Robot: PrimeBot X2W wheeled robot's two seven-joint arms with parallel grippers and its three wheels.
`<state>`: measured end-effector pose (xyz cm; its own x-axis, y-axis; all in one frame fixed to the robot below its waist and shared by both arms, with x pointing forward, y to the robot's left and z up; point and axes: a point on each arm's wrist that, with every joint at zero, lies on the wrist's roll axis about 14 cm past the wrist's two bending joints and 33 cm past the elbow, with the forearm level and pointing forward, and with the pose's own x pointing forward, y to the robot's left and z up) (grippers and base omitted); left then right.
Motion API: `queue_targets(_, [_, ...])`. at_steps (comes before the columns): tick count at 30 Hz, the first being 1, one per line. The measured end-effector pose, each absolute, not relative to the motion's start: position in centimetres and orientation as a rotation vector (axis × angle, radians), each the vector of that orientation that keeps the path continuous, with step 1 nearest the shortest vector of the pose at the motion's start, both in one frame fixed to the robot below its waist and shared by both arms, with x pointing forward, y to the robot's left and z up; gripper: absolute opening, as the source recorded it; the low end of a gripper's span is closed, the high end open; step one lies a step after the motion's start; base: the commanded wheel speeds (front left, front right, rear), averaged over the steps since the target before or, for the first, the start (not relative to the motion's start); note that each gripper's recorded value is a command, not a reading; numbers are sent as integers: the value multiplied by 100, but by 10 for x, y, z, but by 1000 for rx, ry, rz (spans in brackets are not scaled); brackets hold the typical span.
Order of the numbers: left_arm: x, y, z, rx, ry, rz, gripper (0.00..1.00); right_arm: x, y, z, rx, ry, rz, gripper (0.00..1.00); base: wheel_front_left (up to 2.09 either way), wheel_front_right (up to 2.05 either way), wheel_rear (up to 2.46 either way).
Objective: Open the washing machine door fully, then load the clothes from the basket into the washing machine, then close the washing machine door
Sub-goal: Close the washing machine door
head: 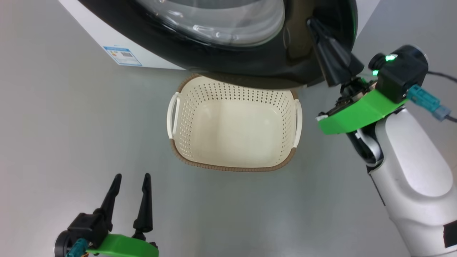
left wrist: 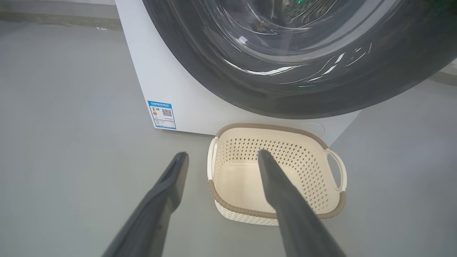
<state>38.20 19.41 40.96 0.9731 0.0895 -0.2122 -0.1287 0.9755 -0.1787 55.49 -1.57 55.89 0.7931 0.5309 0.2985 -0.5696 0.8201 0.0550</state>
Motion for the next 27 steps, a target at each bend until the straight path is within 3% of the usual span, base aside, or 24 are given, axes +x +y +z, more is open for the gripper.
queue_targets(27, [384, 190, 392, -182, 256, 100, 100, 614, -23, 557, -2, -310, 591, 0, 0, 0, 0])
